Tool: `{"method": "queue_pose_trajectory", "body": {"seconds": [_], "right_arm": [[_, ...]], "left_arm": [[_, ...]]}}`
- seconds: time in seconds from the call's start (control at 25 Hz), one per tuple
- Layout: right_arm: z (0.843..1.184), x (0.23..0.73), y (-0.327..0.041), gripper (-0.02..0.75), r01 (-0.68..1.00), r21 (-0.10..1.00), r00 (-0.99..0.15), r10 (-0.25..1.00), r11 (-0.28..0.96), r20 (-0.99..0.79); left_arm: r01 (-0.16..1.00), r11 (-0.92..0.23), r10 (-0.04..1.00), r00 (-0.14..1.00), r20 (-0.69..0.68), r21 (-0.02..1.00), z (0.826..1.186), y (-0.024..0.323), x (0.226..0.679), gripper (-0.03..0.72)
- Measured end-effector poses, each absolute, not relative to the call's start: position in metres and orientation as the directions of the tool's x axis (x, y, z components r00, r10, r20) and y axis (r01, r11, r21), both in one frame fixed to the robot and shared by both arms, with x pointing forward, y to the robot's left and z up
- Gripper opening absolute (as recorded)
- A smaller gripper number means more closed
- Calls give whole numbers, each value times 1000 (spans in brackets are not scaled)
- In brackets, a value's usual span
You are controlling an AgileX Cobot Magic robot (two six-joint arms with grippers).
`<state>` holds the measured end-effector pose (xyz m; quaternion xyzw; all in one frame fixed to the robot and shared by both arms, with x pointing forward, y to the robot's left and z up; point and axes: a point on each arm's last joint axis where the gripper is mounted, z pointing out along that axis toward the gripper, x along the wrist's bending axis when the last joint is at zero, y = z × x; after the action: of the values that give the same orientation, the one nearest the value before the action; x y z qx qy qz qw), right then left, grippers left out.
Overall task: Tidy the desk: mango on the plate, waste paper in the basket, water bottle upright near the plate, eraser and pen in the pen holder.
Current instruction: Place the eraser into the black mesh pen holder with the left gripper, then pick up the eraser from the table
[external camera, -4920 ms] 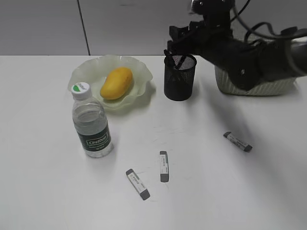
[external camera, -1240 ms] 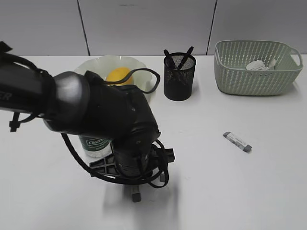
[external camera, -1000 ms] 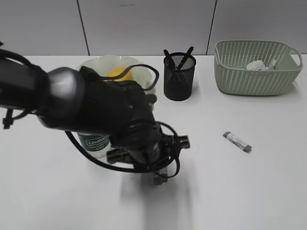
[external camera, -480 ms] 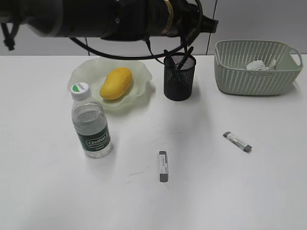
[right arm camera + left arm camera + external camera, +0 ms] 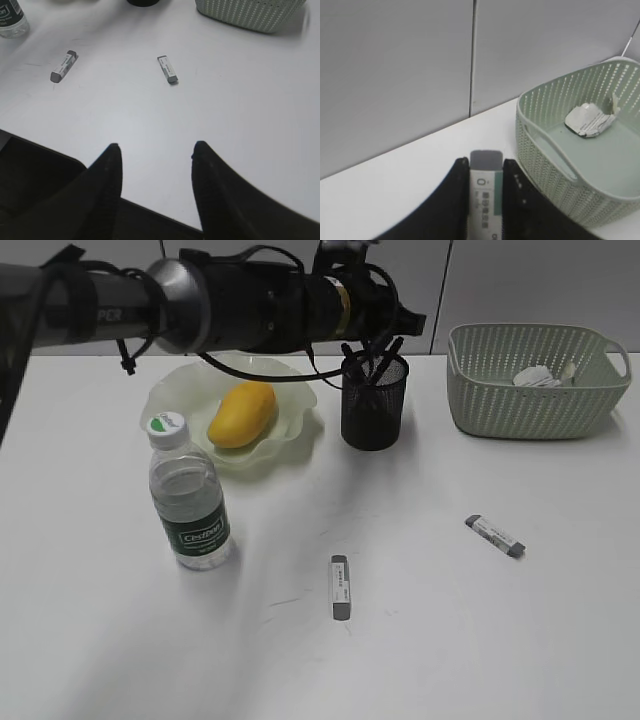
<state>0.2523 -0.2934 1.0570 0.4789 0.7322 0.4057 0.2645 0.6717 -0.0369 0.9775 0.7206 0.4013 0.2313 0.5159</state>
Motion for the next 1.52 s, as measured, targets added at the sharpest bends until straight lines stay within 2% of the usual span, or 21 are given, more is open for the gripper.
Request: {"method": "queue_pose_trajectory", "body": {"seconds": [0.2,0.4,0.52,0.64,0.84,0.92,1.0,1.16,1.28,1.36,1.52], "right_arm": [[1057,252,-293,371,487,847,-401,916,212,1],[1057,252,-294,371,486,847,-401,916,213,0],[1057,252,-294,371,486,847,-401,916,213,0],[1057,252,-294,371,486,847,-400,917,212,0],[1057,252,-294,371,486,847,-399,917,213,-1],[1057,252,-294,371,487,847,-399,917,213,-1],[1057,252,-294,371,487,847,-399,917,213,-1],[1057,252,-294,371,487,847,-400,917,214,-2],[1057,252,-294,371,487,847,-400,917,214,-2],[1057,252,-294,371,486,847,-400,917,214,-2],[1057,252,-294,370,486,847,-400,917,214,-2]], "left_arm": [[340,-151,809,583,-82,928,972,-39,673,153],[335,-152,807,585,-80,930,973,-40,674,327],[336,-141,808,583,-88,931,977,-39,673,375],[329,-106,815,570,-107,938,996,-35,669,354],[282,-79,811,575,-103,956,1061,-15,628,239],[258,-144,826,564,-27,955,1074,1,603,228],[260,-220,863,501,63,940,1082,25,575,223],[441,-308,914,384,134,843,1082,84,515,220],[573,-320,922,373,107,754,1084,130,464,220],[612,-300,927,367,73,732,1086,159,430,224],[611,-266,926,376,22,746,1082,220,362,273]]}}
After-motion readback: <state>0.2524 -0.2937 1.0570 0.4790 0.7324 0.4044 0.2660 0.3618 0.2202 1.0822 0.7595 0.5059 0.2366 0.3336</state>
